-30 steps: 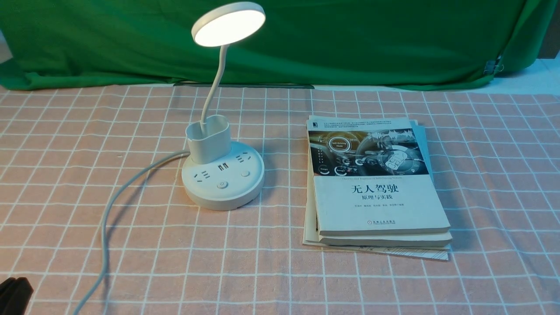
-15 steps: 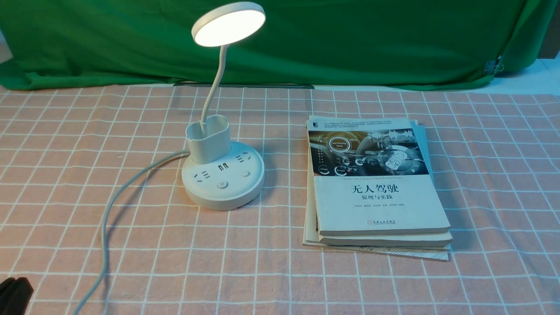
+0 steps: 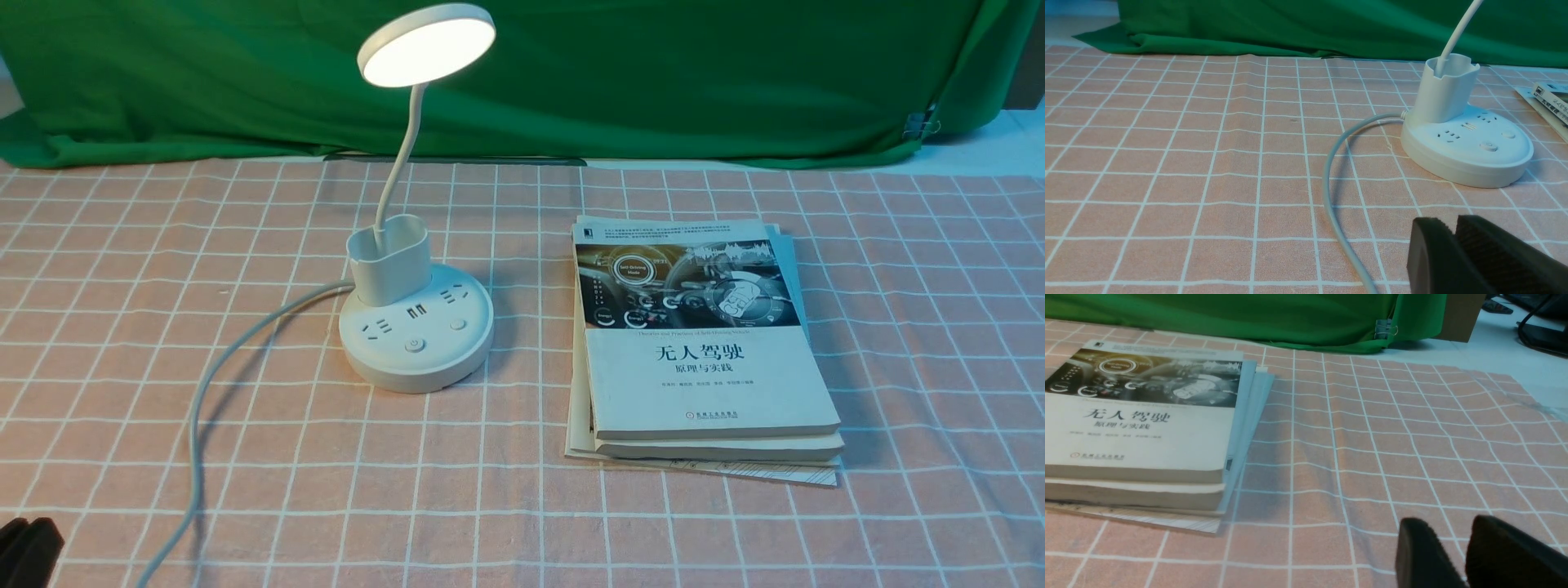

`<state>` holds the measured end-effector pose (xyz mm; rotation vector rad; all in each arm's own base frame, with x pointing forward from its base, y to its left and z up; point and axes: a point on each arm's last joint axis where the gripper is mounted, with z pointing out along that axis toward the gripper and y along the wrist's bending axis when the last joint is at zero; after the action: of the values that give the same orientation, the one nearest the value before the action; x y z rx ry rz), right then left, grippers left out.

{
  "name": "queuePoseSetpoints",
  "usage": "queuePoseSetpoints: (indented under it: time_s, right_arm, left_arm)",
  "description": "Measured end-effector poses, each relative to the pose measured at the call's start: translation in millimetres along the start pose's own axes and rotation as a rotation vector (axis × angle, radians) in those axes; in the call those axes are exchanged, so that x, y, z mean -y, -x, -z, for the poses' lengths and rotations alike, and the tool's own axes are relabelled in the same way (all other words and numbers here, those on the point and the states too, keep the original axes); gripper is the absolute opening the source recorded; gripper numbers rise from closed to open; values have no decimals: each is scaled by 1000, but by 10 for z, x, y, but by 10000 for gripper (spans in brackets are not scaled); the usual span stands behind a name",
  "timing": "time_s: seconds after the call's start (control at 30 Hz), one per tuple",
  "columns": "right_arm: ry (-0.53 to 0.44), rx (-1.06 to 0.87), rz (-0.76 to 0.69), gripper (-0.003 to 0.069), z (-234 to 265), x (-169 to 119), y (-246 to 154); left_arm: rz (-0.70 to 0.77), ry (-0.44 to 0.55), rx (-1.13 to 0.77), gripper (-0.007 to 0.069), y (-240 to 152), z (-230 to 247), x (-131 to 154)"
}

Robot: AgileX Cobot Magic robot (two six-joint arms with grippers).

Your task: Turn on the table lamp on the pink coffee tablecloth with your hand.

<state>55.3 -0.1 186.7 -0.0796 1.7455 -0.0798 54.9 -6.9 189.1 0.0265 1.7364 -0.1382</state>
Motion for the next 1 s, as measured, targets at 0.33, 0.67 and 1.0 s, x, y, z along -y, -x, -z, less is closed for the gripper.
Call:
queuePoseSetpoints:
  time_s: [0.33,0.67,1.0]
  right_arm:
    - [0,0,0,240,0,0,0]
    - [0,0,0,240,0,0,0]
    - [0,0,0,240,0,0,0]
  left_arm:
    - [0,0,0,101,0,0,0]
    - [0,0,0,109,0,0,0]
    - [0,0,0,115,0,0,0]
